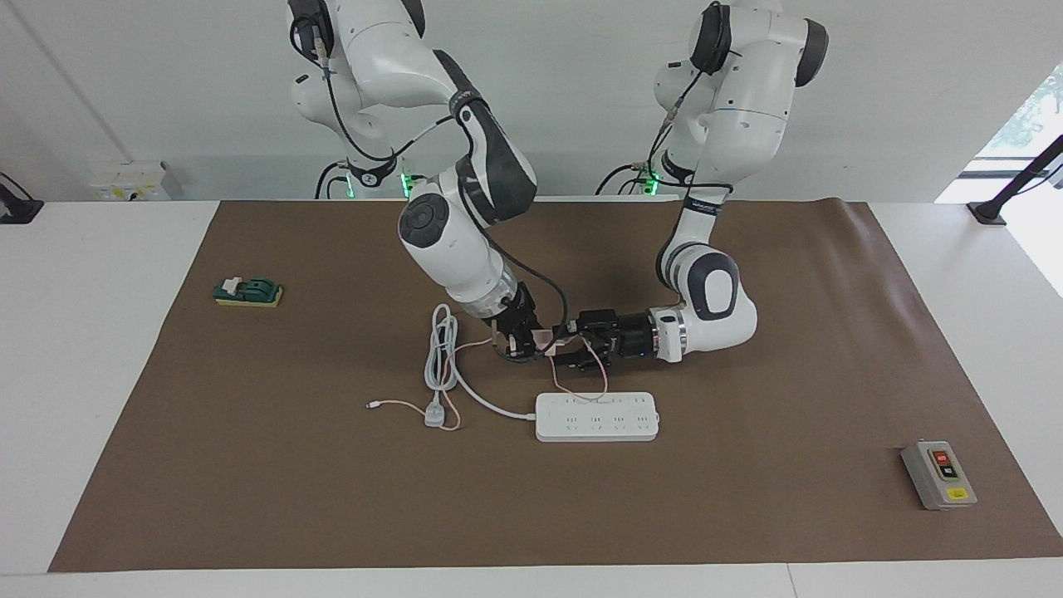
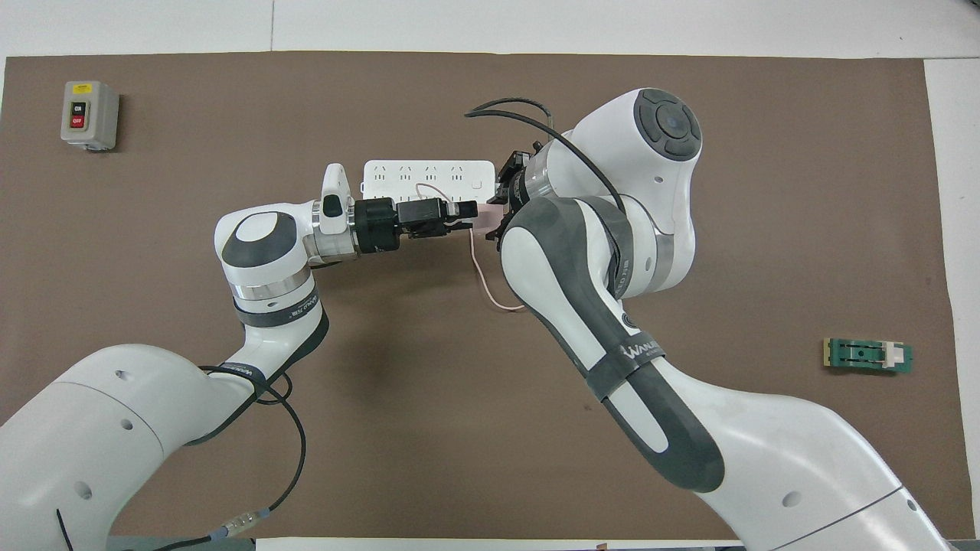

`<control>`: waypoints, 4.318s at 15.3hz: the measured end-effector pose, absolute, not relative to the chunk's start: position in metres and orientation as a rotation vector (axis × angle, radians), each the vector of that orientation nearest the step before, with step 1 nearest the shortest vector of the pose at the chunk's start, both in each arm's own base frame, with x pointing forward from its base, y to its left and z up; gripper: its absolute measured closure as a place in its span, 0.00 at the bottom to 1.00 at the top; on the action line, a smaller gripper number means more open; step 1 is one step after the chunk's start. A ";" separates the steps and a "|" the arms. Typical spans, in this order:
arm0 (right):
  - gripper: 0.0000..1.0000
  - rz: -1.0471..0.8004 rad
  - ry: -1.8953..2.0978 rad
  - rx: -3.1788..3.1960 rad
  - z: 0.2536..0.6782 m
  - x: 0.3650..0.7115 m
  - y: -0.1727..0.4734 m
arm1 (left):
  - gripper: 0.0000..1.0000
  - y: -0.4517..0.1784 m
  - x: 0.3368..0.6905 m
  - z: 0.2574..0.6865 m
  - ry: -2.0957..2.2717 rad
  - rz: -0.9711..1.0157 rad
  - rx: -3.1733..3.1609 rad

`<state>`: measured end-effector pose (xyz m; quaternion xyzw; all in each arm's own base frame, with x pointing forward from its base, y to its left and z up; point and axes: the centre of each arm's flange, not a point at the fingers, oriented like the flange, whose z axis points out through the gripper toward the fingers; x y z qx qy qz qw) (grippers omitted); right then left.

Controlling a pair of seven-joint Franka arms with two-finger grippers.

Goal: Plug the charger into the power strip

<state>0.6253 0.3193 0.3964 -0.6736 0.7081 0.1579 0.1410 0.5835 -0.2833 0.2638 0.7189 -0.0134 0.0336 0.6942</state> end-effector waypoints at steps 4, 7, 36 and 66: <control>0.53 0.456 2.047 -1.943 0.396 0.625 0.319 | 0.00 -0.287 0.582 0.269 -0.053 0.059 1.572; 0.53 0.457 2.046 -1.943 0.396 0.625 0.319 | 0.00 -0.288 0.582 0.270 -0.058 0.056 1.564; 0.53 0.456 2.052 -1.939 0.396 0.626 0.317 | 0.13 -0.288 0.595 0.261 -0.062 0.058 1.548; 0.00 0.246 1.339 -2.729 0.495 0.623 0.136 | 0.68 -0.123 0.620 0.455 -0.048 -0.118 2.029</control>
